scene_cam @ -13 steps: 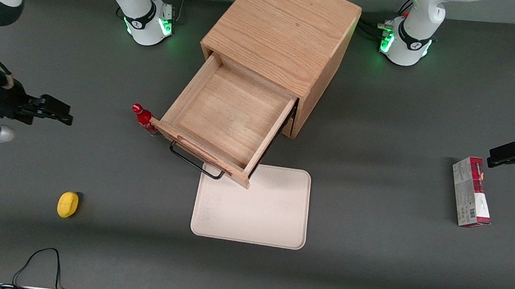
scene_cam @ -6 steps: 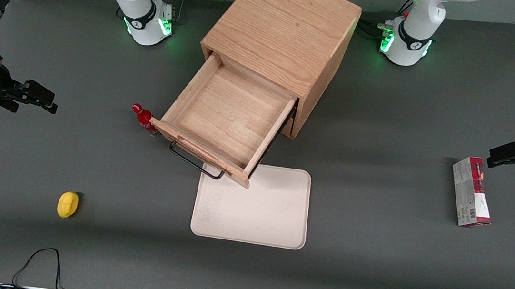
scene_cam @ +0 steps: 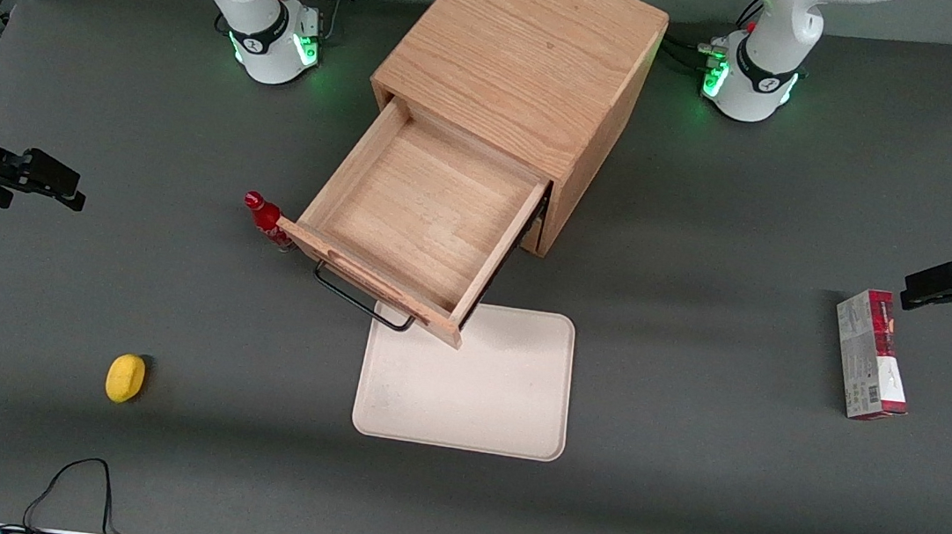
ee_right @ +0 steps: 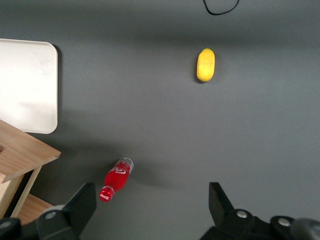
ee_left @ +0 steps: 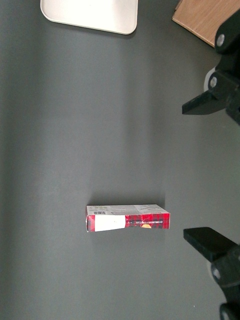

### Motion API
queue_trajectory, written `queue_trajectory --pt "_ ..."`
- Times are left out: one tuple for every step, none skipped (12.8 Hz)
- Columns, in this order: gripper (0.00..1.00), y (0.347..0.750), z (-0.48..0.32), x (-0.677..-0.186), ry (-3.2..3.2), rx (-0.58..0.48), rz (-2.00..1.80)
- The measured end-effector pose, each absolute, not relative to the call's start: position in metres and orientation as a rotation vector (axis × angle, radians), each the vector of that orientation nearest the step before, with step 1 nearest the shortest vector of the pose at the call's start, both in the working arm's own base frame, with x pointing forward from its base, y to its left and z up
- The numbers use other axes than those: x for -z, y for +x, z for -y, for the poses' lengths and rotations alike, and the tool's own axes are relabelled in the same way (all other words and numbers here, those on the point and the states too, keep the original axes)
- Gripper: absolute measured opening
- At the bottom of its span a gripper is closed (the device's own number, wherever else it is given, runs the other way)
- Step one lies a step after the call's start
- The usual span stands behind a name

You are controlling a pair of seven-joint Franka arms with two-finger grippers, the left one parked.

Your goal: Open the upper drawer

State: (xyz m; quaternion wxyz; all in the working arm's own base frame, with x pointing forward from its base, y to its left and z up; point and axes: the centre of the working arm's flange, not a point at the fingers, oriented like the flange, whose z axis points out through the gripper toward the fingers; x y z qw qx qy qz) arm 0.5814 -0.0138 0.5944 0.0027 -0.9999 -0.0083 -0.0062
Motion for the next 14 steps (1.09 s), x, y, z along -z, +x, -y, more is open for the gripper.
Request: queue_trajectory --pt "1.00 0.5813 0.0142 -0.5947 -3.140 0.020 0.026" --pt "1.00 0.5813 0.0143 -0.5947 -3.142 0.020 0.027" --pt "1.00 0.5811 0.0144 -0.5946 -3.147 0.017 0.030" --pt "1.00 0.5807 0.0138 -0.5941 -3.154 0.010 0.034" --pt "1.00 0.5799 0.0129 -0.5932 -3.157 -0.003 0.038" --pt "1.00 0.5794 0.0124 -0.5926 -3.158 -0.010 0.040" --pt "1.00 0.5793 0.0124 -0.5921 -3.159 -0.013 0.040" --pt "1.00 0.5792 0.0125 -0.5917 -3.159 -0.015 0.040" --pt "1.00 0.5792 0.0126 -0.5916 -3.160 -0.015 0.040" --pt "1.00 0.5792 0.0126 -0.5916 -3.160 -0.015 0.040" --pt "1.00 0.5792 0.0126 -0.5916 -3.160 -0.015 0.040" --pt "1.00 0.5792 0.0126 -0.5916 -3.160 -0.015 0.040" --pt "1.00 0.5792 0.0126 -0.5917 -3.160 -0.015 0.040" --pt "1.00 0.5792 0.0126 -0.5917 -3.160 -0.015 0.040"
